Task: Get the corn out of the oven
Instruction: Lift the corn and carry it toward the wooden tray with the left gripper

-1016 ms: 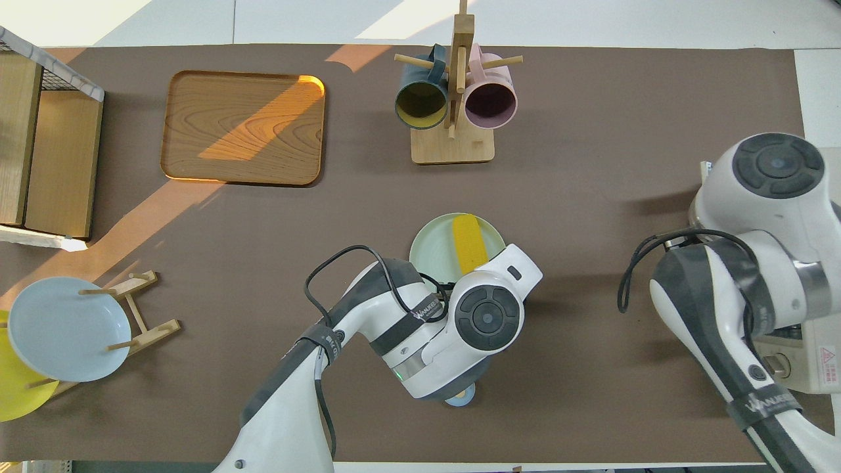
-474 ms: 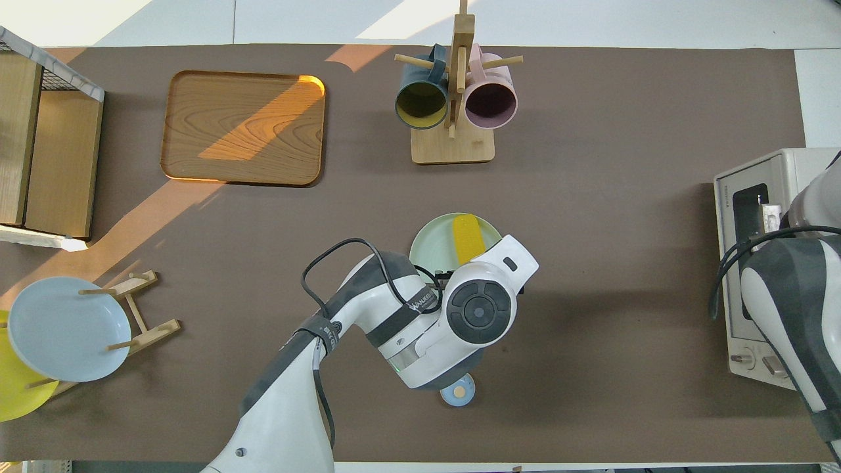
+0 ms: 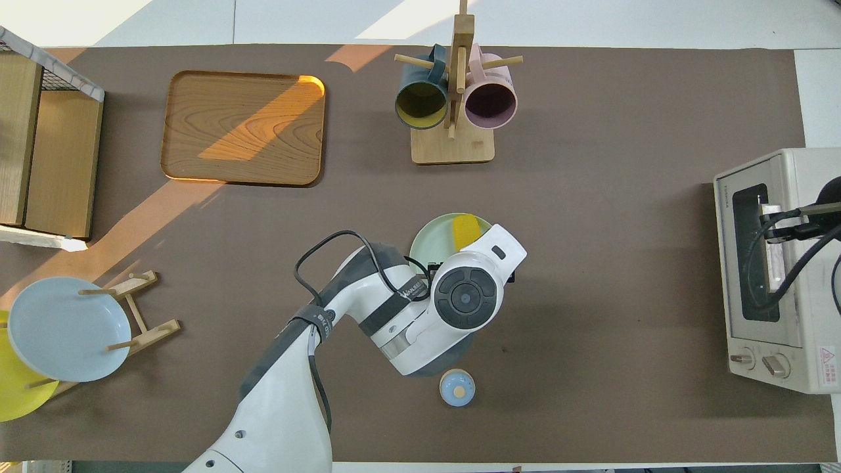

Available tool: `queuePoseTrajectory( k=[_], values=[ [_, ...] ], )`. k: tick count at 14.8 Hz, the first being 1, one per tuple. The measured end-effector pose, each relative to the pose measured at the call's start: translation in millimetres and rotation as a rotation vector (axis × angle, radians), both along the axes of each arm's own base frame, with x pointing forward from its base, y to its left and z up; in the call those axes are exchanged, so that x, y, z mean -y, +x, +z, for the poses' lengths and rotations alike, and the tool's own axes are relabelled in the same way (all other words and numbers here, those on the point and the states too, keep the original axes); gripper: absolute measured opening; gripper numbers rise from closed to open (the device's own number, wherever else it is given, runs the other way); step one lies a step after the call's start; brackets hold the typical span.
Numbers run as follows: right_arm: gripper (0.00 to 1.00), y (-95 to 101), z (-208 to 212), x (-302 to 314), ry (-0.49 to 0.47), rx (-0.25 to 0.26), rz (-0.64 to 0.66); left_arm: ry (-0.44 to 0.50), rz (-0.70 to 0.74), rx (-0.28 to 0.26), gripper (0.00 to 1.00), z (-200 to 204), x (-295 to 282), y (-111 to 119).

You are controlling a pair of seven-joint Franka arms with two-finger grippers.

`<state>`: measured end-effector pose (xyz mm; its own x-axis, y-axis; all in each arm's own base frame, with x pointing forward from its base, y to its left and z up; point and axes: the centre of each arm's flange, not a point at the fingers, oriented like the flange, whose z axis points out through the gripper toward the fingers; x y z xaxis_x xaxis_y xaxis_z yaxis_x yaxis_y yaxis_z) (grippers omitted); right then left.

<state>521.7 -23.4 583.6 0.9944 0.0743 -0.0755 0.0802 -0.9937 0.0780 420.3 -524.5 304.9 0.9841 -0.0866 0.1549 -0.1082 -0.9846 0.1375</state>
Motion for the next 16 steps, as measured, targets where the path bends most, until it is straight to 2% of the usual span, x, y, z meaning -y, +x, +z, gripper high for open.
queuePoseTrajectory(
  k=[1, 4, 5, 9, 11, 12, 16],
  values=[
    [0.01, 0.8, -2.2, -5.3, 0.007, -0.005, 0.008, 0.001, 0.002, -0.001, 0.96, -1.5, -0.8, 1.0],
    [0.01, 3.4, -9.5, -20.2, 0.012, -0.035, 0.035, 0.002, 0.002, -0.002, 0.62, -2.2, -1.1, 1.3],
    [0.01, 5.2, -9.5, -22.0, 0.013, -0.055, 0.037, 0.001, 0.002, 0.0, 0.56, -1.4, -0.7, 1.6],
    [0.01, 23.6, -10.3, -20.5, 0.021, -0.115, 0.02, 0.008, 0.003, -0.004, 0.56, 0.7, -0.6, 2.9],
    [0.14, 25.9, -16.1, -28.2, 0.021, -0.125, 0.002, 0.028, 0.017, -0.015, 0.56, 7.5, -5.8, 10.3],
    [0.28, 25.9, -16.0, -34.9, 0.023, -0.124, 0.001, 0.043, 0.025, -0.021, 0.56, 16.5, -13.4, 18.7],
    [0.68, 25.8, -7.0, -43.2, 0.036, -0.113, -0.001, 0.122, 0.024, -0.039, 0.56, 80.7, -87.0, 69.9]
  ],
)
